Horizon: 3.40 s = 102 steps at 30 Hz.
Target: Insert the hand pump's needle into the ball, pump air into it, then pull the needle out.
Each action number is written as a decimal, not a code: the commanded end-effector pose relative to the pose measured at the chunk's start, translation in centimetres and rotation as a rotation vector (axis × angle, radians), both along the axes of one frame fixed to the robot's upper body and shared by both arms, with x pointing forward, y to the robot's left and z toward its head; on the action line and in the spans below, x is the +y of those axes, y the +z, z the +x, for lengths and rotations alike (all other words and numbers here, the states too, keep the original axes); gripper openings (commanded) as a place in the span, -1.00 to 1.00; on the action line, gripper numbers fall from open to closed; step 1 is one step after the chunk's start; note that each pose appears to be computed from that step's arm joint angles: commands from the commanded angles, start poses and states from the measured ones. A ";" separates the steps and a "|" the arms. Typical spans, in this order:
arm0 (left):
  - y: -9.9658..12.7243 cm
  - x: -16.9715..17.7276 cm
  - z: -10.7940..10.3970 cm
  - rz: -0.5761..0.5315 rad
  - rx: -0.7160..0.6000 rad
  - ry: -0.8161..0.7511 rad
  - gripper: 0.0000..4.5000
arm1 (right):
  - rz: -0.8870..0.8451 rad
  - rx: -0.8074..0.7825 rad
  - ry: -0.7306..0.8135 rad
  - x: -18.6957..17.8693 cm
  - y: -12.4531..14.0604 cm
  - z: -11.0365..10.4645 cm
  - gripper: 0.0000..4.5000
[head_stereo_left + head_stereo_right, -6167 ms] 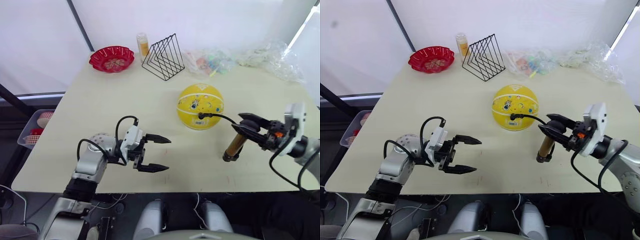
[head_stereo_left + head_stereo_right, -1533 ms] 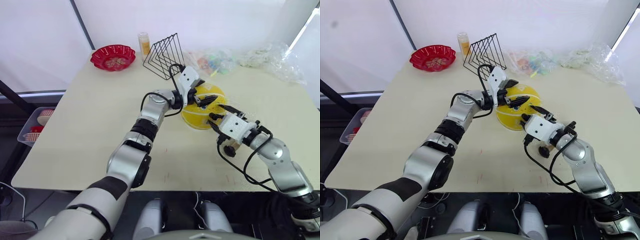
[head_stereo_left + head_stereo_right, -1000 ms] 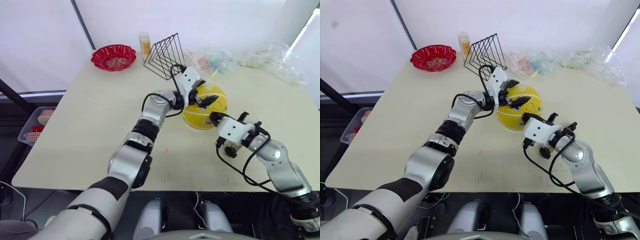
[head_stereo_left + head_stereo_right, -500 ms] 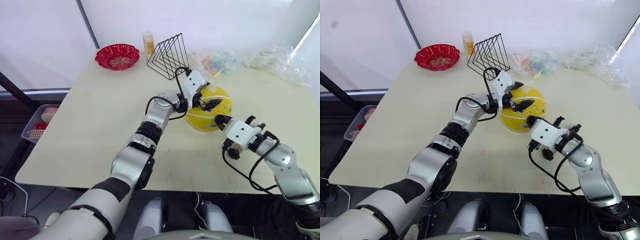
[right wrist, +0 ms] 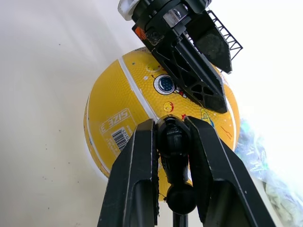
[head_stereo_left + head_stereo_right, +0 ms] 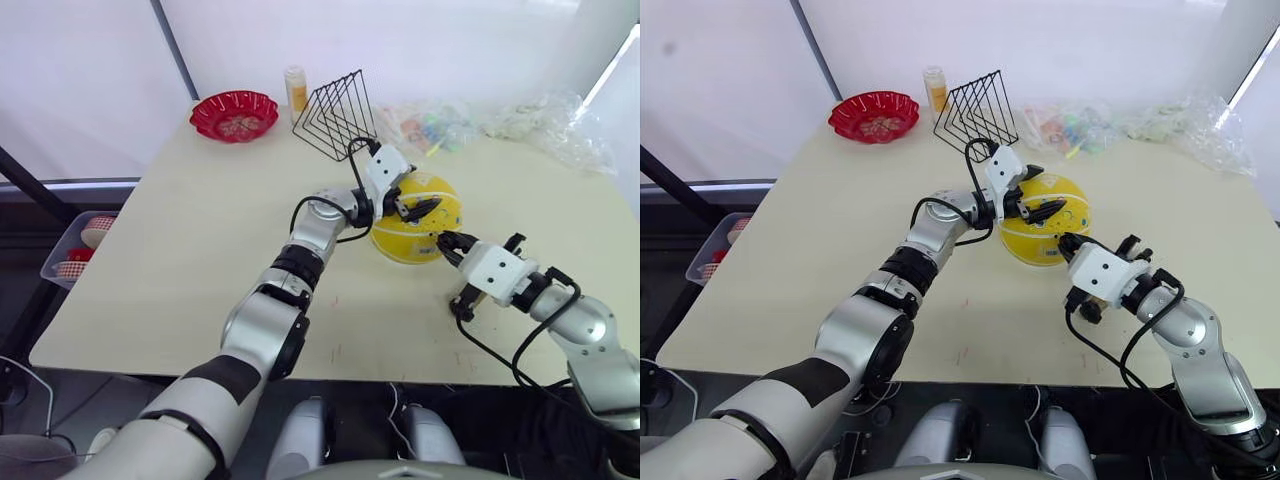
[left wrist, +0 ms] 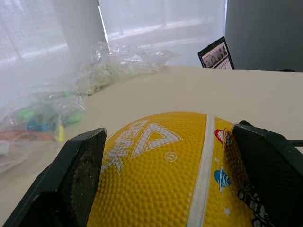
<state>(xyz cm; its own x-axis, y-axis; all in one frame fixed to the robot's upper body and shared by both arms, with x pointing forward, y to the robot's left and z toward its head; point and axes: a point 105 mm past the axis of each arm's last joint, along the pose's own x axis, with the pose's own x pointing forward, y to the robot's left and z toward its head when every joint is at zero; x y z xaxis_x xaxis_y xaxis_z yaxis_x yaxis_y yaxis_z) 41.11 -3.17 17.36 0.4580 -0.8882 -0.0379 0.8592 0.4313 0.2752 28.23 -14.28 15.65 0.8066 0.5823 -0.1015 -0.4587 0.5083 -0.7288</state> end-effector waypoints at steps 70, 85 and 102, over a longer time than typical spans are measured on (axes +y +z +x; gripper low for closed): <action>0.7 20.1 -13.8 0.065 0.068 -0.334 1.00 | 0.245 0.059 -0.108 -4.5 -1.9 1.5 -0.84; -0.2 20.6 -13.9 0.057 0.095 -0.312 1.00 | 0.305 0.206 0.073 -3.0 0.5 -0.6 0.99; -1.8 21.1 -13.3 0.009 0.113 -0.186 1.00 | 0.567 0.241 -0.079 -7.3 -0.1 -1.5 0.99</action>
